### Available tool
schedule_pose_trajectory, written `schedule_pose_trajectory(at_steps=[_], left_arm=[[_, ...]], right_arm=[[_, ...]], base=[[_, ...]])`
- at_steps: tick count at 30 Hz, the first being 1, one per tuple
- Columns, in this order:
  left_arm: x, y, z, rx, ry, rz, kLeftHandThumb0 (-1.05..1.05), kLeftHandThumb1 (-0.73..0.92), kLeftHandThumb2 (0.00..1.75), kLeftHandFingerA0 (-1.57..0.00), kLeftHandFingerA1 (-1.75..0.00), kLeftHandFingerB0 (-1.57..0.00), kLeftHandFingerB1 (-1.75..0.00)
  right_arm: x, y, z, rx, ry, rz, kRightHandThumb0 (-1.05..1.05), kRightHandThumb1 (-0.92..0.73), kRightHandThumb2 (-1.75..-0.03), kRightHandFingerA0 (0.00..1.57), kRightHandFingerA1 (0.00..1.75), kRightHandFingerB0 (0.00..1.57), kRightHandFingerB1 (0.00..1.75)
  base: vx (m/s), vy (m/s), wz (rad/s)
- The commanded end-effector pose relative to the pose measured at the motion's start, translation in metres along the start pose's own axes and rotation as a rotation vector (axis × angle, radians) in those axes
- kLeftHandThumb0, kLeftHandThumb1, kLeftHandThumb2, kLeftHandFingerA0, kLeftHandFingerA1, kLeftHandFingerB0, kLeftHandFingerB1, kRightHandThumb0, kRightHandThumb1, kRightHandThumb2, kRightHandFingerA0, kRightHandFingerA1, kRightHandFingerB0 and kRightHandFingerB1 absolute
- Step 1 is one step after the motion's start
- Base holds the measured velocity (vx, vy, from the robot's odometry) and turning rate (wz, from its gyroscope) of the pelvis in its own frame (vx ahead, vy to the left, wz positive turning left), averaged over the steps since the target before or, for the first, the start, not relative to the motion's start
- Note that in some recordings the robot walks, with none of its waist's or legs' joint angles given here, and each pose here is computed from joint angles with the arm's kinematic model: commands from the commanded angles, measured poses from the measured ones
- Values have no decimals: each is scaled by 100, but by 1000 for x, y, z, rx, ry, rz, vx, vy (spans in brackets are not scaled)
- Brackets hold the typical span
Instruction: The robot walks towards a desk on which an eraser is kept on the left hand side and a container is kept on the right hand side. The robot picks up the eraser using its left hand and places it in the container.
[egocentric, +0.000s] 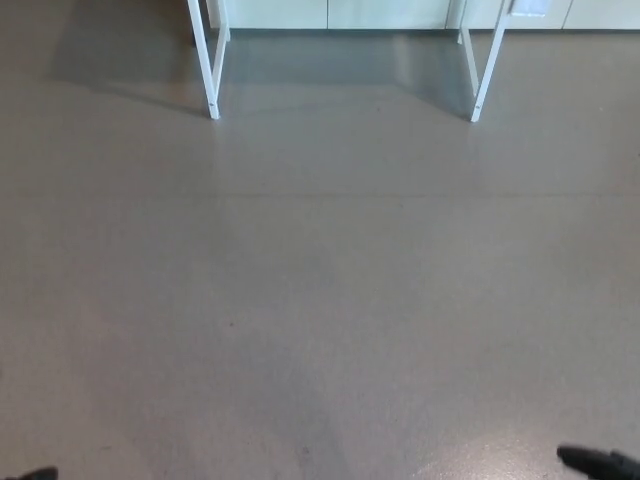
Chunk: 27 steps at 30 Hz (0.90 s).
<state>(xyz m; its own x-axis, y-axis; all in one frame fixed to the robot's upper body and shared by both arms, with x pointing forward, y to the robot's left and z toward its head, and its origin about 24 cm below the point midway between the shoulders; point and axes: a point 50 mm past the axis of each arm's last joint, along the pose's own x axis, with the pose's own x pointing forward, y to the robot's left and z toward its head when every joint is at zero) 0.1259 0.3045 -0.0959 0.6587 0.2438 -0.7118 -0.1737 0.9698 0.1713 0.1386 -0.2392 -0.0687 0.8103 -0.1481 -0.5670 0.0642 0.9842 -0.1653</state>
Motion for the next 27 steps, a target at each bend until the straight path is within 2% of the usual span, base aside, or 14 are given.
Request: schedule_pose_trajectory(at_steps=[1, 8, 9, 10, 17, 19, 20, 21, 27], left_arm=[[-8, 10, 12, -215, -156, -74, -12, 66, 59, -40, -42, -33, -34], [-15, 15, -1, -179, -139, -77, -11, 66, 59, -37, -40, -33, -34], [-16, 16, -4, -183, -135, -81, -9, 47, 92, -25, -56, -20, -51], [-16, 16, -4, -177, -135, -70, -11, 62, 58, -41, -40, -35, -34], [-25, 20, -27, -134, -101, -49, -18, 55, 56, -42, -38, -32, -33], [-27, 20, -30, -123, -104, -60, -14, 54, 55, -40, -38, -31, -32], [-28, 20, -31, -120, -104, -64, -10, 36, 82, -29, -55, -19, -49], [-28, 20, -32, -117, -102, -63, -12, 54, 55, -39, -37, -31, -32], [-34, 20, -43, -101, -83, -71, -13, 52, 55, -37, -37, -31, -32]], right_arm=[[-15, -8, 10, 194, -91, 25, 1, -36, -50, 58, 53, 57, 48], [-24, -6, 0, 172, -63, 44, -2, -38, -50, 57, 53, 57, 48], [-24, -6, -2, 175, -56, 45, -1, -38, -50, 58, 53, 57, 49], [-24, -6, -2, 174, -54, 45, -1, -38, -50, 57, 53, 56, 48], [-33, -7, -14, 169, -18, 53, 0, -38, -50, 58, 54, 57, 48], [-36, -6, -16, 161, -10, 50, 0, -38, -50, 58, 53, 57, 48], [-36, -5, -17, 149, -9, 52, -2, -38, -50, 57, 53, 57, 48], [-36, -5, -17, 148, -8, 55, -2, -38, -51, 57, 53, 56, 48], [-40, -6, -27, 161, 22, 57, 2, -38, -50, 56, 52, 56, 48]], base=[[0, 0, 0], [0, 0, 0], [0, 0, 0], [0, 0, 0], [0, 0, 0], [0, 0, 0], [0, 0, 0], [0, 0, 0], [0, 0, 0]])
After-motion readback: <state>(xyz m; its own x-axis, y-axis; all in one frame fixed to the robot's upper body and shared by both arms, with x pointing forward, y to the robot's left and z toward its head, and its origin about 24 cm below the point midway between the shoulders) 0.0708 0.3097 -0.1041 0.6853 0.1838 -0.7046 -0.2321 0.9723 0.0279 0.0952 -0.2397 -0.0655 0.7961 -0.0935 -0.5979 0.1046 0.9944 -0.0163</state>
